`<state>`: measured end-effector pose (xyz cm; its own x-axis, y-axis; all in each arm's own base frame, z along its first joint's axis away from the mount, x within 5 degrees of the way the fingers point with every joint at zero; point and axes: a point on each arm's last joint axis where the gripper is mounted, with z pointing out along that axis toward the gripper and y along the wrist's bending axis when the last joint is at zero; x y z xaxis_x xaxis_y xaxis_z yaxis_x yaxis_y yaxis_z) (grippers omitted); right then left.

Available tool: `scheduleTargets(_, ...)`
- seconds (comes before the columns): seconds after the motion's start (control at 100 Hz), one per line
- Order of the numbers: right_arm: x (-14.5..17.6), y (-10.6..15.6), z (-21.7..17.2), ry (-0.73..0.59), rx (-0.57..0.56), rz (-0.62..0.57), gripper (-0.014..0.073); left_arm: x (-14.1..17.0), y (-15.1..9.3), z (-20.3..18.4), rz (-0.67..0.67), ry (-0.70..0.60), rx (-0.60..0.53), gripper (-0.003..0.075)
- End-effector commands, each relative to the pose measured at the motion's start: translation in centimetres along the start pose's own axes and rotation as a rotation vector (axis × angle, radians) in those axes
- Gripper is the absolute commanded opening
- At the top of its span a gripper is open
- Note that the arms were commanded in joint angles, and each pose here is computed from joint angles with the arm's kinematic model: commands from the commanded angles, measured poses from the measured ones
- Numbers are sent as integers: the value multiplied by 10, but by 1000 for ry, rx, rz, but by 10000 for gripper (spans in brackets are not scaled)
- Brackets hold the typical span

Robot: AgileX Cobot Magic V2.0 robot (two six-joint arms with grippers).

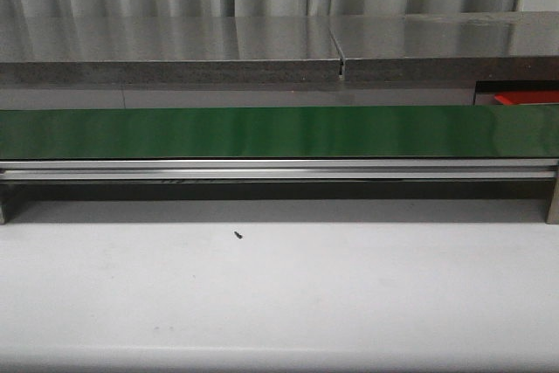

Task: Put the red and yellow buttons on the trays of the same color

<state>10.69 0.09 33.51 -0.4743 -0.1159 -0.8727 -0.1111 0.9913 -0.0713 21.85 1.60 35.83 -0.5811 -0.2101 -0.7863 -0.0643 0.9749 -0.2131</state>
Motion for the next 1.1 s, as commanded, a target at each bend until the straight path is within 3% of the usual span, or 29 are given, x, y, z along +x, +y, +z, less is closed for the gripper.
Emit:
scheduleTargets(0.0,-12,-1,-5,-82,15,4,-66,-28,9,16,-91,-57,-5,627)
scheduleTargets(0.24,-12,-1,-5,-82,15,4,-66,-58,57,80,-206,14,-88,619)
scheduleTargets(0.58,-12,-1,-5,-82,15,4,-66,-50,110,142,-302,113,-164,619)
scheduleTargets(1.09,-12,-1,-5,-82,15,4,-66,-55,140,215,-314,180,-165,619)
